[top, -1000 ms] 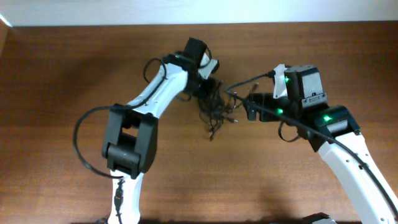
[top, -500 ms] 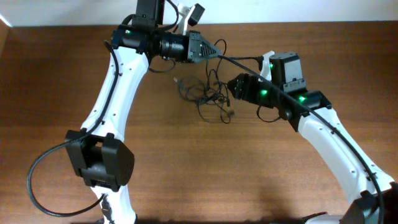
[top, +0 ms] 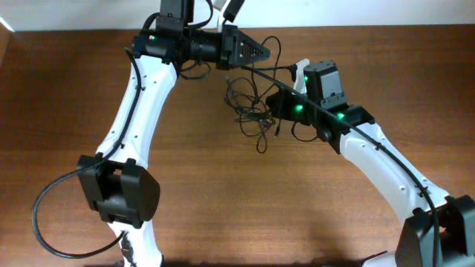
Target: Untangle cables
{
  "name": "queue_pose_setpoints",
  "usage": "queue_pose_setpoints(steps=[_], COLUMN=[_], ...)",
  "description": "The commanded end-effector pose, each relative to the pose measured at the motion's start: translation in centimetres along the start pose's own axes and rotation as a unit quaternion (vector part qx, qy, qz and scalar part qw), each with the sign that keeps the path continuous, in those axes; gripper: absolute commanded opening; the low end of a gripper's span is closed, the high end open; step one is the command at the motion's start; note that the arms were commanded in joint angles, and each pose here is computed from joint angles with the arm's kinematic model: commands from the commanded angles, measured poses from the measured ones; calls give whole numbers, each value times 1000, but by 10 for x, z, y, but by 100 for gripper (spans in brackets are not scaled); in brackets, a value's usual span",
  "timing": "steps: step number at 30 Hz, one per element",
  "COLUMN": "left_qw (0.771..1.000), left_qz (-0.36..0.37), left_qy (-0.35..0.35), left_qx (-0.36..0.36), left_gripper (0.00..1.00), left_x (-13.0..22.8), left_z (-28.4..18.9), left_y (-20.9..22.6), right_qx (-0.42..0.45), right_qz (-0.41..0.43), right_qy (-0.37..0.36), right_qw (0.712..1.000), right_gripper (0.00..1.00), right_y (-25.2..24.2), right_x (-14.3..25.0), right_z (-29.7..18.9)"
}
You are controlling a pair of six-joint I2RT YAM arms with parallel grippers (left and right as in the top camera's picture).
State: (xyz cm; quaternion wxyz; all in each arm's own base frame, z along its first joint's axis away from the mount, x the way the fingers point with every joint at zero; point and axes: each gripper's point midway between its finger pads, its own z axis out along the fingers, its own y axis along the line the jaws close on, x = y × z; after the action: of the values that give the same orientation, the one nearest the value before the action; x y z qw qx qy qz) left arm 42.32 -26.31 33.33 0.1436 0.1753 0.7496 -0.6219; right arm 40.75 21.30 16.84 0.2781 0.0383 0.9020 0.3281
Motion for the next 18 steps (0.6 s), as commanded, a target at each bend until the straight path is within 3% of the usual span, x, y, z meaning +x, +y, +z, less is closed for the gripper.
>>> queue_pose_setpoints(steps=[1,3,5,9,10,12,13,14,16,18], left_qw=[993,945,874,751,741,734,741,763,828,898], left_qz=[4,2,-22,-32,-27,-20,-11,30,112,207], left_qy=[-76,-162,-186,-152,-143,-132,-121,-86,-31,12], left_qx=[-94,-285,-449,-641,-656,-666,-660,-640,-549,-388], left_gripper=[0,0,0,0,0,0,0,0,3,49], left_x=[-30,-55,-48,-19,-16,-14,-13,-14,-14,-6], left_z=[-40,-97,-153,-221,-226,-237,-239,-228,-187,-128], left_y=[29,96,144,178,179,181,182,180,168,133], right_qx=[26,35,52,67,74,96,102,105,107,112], right_qz=[9,6,9,-5,-2,11,19,25,29,38], right_qy=[-17,-38,-58,-85,-85,-80,-75,-68,-61,-45], right_qw=[999,999,997,994,994,992,992,992,992,992], right_gripper=[4,4,4,4,4,4,4,4,4,4], right_y=[-15,-20,-29,-41,-44,-58,-63,-65,-67,-73], right_x=[-13,-25,-30,-19,-16,-6,-4,0,2,6], right_z=[-13,-45,-97,-181,-189,-203,-205,-205,-202,-197])
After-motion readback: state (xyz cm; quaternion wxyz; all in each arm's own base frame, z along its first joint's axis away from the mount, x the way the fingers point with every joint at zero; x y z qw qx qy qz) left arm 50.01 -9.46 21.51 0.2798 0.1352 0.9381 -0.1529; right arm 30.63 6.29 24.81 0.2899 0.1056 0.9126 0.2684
